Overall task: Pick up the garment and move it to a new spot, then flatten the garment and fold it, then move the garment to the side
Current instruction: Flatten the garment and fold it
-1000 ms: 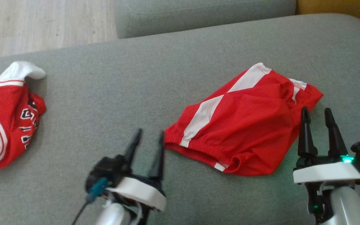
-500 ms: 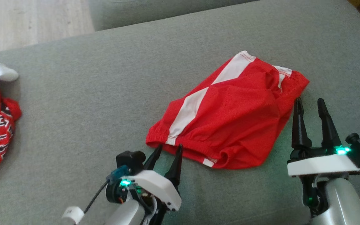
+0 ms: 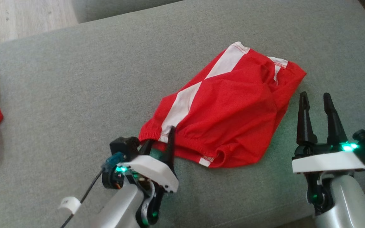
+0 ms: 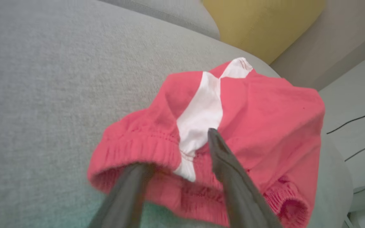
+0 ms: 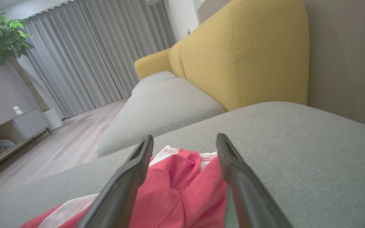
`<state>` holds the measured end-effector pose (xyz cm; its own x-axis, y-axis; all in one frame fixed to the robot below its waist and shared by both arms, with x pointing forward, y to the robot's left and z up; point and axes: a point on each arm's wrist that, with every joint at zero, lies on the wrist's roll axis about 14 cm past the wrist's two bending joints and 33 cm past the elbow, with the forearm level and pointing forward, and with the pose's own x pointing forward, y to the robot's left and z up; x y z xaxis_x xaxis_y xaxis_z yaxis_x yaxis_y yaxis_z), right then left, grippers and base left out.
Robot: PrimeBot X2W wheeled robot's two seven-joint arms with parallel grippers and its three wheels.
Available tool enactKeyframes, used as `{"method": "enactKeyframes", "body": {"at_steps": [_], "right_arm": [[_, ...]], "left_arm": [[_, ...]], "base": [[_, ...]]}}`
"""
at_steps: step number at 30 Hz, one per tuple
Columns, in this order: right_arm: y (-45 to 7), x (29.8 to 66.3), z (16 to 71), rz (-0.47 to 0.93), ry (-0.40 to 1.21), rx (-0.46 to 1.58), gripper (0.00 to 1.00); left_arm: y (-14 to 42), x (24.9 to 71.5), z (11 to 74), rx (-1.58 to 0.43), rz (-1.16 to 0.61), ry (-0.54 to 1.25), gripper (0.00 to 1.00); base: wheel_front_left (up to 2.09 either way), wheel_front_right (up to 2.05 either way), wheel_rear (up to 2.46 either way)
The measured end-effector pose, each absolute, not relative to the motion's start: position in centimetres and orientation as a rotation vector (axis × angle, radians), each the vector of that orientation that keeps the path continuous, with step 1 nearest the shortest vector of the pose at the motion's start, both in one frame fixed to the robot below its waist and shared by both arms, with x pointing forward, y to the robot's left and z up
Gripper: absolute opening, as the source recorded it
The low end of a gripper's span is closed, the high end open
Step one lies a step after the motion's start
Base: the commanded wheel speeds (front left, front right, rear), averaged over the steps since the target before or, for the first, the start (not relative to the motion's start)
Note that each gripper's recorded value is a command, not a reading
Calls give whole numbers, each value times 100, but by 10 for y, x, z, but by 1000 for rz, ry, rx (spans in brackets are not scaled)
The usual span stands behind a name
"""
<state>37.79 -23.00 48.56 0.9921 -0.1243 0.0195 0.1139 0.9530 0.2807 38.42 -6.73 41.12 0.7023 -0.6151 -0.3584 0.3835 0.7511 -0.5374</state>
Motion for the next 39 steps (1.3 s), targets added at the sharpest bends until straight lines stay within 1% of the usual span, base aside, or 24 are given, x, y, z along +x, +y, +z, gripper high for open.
{"method": "enactKeyframes", "body": {"at_steps": [1,6,9,12,16,20,25,28,31,33,36,39], "right_arm": [[-230,378,486,-122,-37,283,100],[-231,376,487,-125,-41,284,100],[-232,374,491,-127,-53,293,100],[-233,370,495,-131,-66,310,100],[-237,367,505,-140,-98,327,100],[-239,360,509,-148,-109,345,100],[-240,354,514,-154,-130,365,100],[-239,354,515,-151,-133,369,100],[-235,357,515,-138,-133,379,100],[-233,360,515,-131,-132,382,100],[-228,366,513,-115,-128,386,100],[-219,373,511,-88,-117,392,100]], "left_arm": [[-67,387,413,-452,-572,539,0],[-65,400,427,-442,-571,463,0],[-62,415,444,-372,-601,384,0],[-58,440,472,-263,-646,272,0],[-68,475,535,-137,-734,89,0],[-93,489,604,0,-841,-124,0],[-114,485,696,49,-903,-431,0],[-121,470,725,61,-949,-552,0],[-130,452,711,103,-1023,-549,0],[-133,437,683,119,-1079,-493,0],[-131,404,605,161,-1172,-293,0],[-114,360,523,195,-1243,-60,0]], "base": [[0,0,0],[0,0,0],[0,0,0],[0,0,0],[0,0,0],[0,0,0],[0,0,0],[0,0,0],[0,0,0],[0,0,0],[0,0,0],[0,0,0]]}}
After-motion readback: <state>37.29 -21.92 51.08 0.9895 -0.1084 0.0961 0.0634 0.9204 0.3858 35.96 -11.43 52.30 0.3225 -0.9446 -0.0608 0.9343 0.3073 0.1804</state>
